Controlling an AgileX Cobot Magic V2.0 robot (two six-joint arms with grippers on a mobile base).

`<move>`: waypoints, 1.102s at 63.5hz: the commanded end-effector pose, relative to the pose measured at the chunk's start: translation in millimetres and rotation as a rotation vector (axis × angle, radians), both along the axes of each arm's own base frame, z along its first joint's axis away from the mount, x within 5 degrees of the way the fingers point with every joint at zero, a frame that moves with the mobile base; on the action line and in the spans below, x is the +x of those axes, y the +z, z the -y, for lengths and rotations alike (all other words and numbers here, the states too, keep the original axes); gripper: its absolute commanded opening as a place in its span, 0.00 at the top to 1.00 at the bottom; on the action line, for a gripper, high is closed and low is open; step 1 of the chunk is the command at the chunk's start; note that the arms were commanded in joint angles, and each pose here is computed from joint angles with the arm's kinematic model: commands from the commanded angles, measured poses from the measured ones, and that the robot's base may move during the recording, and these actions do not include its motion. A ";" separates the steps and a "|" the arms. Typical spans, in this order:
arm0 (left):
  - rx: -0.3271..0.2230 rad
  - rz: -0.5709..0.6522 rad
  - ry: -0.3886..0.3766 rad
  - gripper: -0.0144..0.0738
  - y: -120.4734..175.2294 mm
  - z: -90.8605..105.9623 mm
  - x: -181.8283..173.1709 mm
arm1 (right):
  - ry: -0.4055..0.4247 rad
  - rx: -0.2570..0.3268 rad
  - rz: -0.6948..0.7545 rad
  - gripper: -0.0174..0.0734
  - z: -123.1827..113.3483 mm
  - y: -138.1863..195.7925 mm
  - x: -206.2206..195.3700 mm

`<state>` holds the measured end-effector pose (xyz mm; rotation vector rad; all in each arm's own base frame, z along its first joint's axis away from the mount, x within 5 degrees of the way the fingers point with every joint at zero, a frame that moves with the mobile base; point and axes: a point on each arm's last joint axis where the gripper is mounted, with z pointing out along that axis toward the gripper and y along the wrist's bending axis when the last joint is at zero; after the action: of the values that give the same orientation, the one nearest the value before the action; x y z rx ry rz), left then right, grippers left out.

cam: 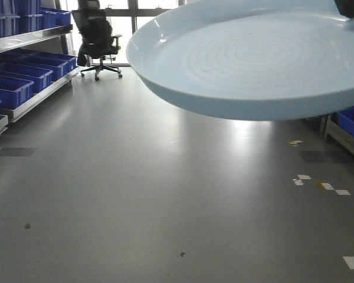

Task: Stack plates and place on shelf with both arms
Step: 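Carry the plate in the right gripper while driving to the crate shelf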

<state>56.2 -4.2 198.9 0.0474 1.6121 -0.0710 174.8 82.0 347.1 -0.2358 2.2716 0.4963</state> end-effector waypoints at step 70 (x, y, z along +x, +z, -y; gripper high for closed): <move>-0.015 0.081 -0.006 0.72 1.1 0.4 -0.5 | -0.012 0.056 0.098 0.75 -0.3 17.4 0.1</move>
<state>56.2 -4.2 198.9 0.0474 1.6121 -0.0710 174.7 82.0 347.0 -0.2362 2.2732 0.4962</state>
